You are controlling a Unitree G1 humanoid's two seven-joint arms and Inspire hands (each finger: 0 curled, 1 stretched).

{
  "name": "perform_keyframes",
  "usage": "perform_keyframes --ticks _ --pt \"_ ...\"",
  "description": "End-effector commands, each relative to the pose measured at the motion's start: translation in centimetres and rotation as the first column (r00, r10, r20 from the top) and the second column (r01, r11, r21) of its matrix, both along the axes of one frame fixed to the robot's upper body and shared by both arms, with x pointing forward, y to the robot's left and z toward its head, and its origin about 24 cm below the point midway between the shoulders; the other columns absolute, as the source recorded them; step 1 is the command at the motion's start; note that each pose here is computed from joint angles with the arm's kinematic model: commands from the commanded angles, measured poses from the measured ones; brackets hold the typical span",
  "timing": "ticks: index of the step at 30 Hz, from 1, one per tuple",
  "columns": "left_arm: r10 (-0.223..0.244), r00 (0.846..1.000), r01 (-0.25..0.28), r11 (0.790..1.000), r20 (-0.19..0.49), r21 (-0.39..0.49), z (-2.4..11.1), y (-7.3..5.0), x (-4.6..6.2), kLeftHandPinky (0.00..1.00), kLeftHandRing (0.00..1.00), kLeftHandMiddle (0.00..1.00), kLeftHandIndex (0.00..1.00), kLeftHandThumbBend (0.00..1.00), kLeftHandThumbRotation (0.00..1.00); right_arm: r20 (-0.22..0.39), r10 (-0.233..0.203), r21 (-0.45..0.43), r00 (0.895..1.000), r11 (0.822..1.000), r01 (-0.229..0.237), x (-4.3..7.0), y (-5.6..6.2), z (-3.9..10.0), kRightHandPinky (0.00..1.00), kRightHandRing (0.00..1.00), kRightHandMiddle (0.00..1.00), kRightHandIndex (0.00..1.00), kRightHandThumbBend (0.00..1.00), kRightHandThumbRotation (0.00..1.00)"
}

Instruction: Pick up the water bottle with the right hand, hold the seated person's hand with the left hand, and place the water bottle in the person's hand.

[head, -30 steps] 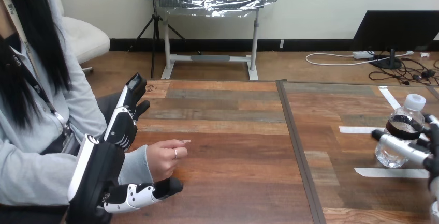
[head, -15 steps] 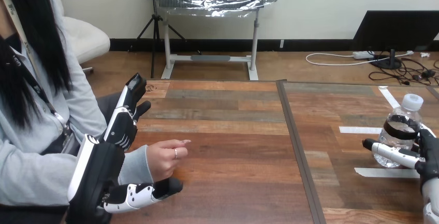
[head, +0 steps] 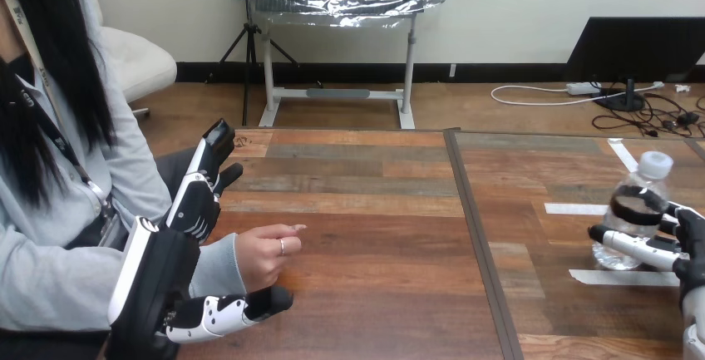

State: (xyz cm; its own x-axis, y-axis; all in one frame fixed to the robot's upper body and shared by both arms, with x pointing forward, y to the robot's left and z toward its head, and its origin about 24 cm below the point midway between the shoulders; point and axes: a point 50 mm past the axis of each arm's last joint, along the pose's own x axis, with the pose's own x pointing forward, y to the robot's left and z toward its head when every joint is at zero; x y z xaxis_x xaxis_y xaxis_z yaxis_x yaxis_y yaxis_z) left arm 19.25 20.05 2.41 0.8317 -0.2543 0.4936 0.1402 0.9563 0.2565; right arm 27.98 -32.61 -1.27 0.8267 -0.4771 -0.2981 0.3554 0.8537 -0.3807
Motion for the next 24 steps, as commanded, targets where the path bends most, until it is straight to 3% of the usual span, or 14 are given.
perform_keyframes --ticks 1,10,24 --pt "-0.001 0.996 -0.001 1.0 0.084 0.023 1.44 0.34 0.66 0.92 0.98 1.0 0.98 1.0 0.54 0.087 0.026 0.04 0.996 0.999 -0.029 2.29 1.34 1.68 0.52 0.6 0.65 0.69 0.89 0.0" --pt "0.001 0.997 -0.002 1.0 0.083 0.016 1.42 0.38 0.61 0.91 0.97 0.99 0.98 1.0 0.54 0.088 0.011 0.045 0.996 0.999 -0.015 2.24 1.41 1.56 0.41 0.48 0.55 0.61 0.87 0.0" --pt "0.0 0.997 -0.001 1.0 0.077 0.011 1.43 0.44 0.52 0.91 0.97 0.99 0.97 1.0 0.53 0.124 -0.011 0.07 0.992 0.998 0.002 2.13 1.56 1.49 0.33 0.39 0.47 0.5 0.87 0.0"
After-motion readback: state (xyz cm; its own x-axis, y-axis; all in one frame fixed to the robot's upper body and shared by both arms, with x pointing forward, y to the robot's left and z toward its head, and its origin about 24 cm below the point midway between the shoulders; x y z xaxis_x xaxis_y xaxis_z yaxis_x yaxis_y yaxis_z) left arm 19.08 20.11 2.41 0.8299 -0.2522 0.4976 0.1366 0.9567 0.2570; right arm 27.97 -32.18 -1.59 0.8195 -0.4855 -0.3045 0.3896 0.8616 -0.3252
